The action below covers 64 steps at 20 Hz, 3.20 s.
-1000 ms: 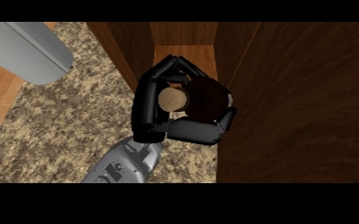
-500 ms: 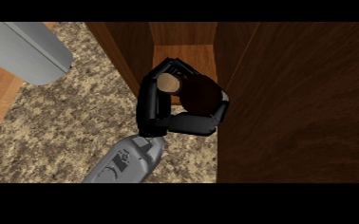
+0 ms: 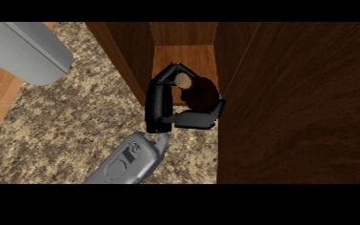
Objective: Pick up the wine, place it into the cabinet and close the cabinet
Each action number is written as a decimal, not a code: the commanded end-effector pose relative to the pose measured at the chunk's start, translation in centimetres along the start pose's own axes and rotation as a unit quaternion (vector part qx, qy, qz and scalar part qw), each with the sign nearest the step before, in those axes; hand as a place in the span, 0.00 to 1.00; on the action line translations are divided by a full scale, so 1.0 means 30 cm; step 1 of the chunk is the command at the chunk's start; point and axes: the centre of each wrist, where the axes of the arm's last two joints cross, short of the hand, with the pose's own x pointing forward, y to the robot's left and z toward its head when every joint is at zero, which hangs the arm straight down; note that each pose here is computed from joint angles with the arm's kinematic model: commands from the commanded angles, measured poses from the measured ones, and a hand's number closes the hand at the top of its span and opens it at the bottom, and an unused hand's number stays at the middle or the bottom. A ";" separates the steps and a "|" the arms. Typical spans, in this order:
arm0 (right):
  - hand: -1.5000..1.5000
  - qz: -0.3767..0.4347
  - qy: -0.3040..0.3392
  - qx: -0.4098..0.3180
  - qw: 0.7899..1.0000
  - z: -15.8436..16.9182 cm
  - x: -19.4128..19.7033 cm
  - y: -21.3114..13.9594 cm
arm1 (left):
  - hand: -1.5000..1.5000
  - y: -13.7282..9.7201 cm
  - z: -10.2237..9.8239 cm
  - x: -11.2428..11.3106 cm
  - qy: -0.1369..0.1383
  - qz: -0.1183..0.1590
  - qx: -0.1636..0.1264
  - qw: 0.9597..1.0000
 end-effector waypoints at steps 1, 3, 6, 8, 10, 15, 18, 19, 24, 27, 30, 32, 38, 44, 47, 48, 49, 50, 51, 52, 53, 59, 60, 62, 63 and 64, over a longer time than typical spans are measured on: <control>0.00 -0.015 -0.031 0.008 0.999 0.060 0.065 0.024 | 1.00 0.004 -0.036 -0.032 -0.005 -0.022 0.001 1.000; 0.00 -0.001 -0.031 0.007 0.999 0.054 0.061 -0.029 | 1.00 0.008 -0.012 -0.052 -0.012 -0.038 0.003 0.999; 0.00 -0.009 -0.025 0.009 1.000 0.086 0.070 0.018 | 1.00 0.041 -0.017 -0.108 -0.018 -0.049 0.015 0.999; 0.00 -0.012 -0.035 0.007 0.999 0.065 0.067 0.008 | 1.00 0.040 -0.066 -0.098 -0.019 -0.039 0.027 0.999; 0.00 -0.010 -0.027 0.020 0.999 0.081 0.094 0.009 | 1.00 0.054 -0.037 -0.117 -0.025 -0.039 0.043 0.998; 0.00 -0.009 -0.031 0.007 0.999 0.089 0.101 0.051 | 1.00 0.143 -0.083 -0.152 -0.028 -0.029 0.043 0.998; 0.00 -0.017 -0.033 0.011 0.999 0.123 0.100 0.048 | 1.00 0.116 -0.100 -0.127 -0.015 -0.028 0.040 0.999; 0.00 -0.016 -0.026 0.015 0.999 0.075 0.079 0.024 | 1.00 0.113 -0.116 -0.153 0.001 -0.032 0.045 0.998; 0.00 -0.023 -0.034 0.005 0.999 0.071 0.090 0.042 | 1.00 0.094 -0.207 -0.099 0.014 -0.024 0.027 0.999; 0.00 -0.025 -0.039 0.003 0.999 -0.007 0.055 -0.006 | 1.00 0.092 -0.227 -0.115 0.017 -0.012 0.036 0.999; 0.00 -0.023 -0.024 0.012 0.999 0.063 0.071 -0.002 | 1.00 0.159 -0.231 -0.201 0.031 -0.039 0.042 0.998; 0.00 -0.026 -0.018 0.006 0.999 0.027 0.062 0.016 | 1.00 0.128 -0.307 -0.140 0.037 -0.047 0.039 0.997; 0.00 -0.033 -0.024 0.014 0.999 0.053 0.031 -0.015 | 1.00 0.148 -0.331 -0.197 0.023 -0.050 0.056 0.997; 0.00 -0.032 -0.033 0.018 0.999 0.043 0.011 0.038 | 1.00 0.123 -0.380 -0.178 -0.020 -0.088 0.072 0.993; 0.00 -0.021 -0.022 0.031 0.999 0.067 0.063 0.022 | 1.00 0.115 -0.398 -0.168 -0.027 -0.102 0.083 0.991; 0.00 -0.023 -0.029 0.022 0.999 0.028 0.038 -0.007 | 1.00 0.176 -0.410 -0.188 -0.021 -0.094 0.080 0.992; 0.00 -0.029 -0.024 0.028 0.999 0.072 0.053 0.010 | 1.00 0.139 -0.380 -0.196 -0.028 -0.095 0.082 0.992; 0.00 -0.025 -0.020 0.024 0.999 0.055 0.028 0.010 | 1.00 0.121 -0.384 -0.183 -0.033 -0.089 0.076 0.993; 0.00 -0.029 -0.024 0.020 0.999 0.055 0.049 0.017 | 1.00 0.164 -0.397 -0.203 -0.026 -0.088 0.077 0.993; 0.00 -0.030 -0.033 0.025 0.999 0.040 0.024 0.035 | 1.00 0.155 -0.463 -0.142 -0.021 -0.085 0.081 0.993; 0.00 -0.031 -0.032 0.023 0.999 0.062 0.056 0.047 | 1.00 0.183 -0.420 -0.194 -0.005 -0.079 0.087 0.993; 0.00 -0.031 -0.022 0.026 0.999 0.034 0.053 0.067 | 1.00 0.198 -0.392 -0.233 0.020 -0.017 0.125 0.992; 0.00 -0.037 -0.024 0.028 0.999 0.009 0.016 0.058 | 1.00 0.212 -0.431 -0.200 0.018 -0.010 0.117 0.993; 0.00 -0.042 -0.025 0.021 0.999 0.049 0.043 0.064 | 1.00 0.201 -0.399 -0.228 0.023 -0.006 0.114 0.993; 0.00 -0.029 -0.031 0.034 0.999 0.030 0.016 0.046 | 1.00 0.206 -0.376 -0.251 0.026 0.001 0.132 0.991; 0.00 -0.031 -0.032 0.038 0.998 0.013 0.041 0.024 | 1.00 0.199 -0.381 -0.248 0.025 -0.002 0.127 0.992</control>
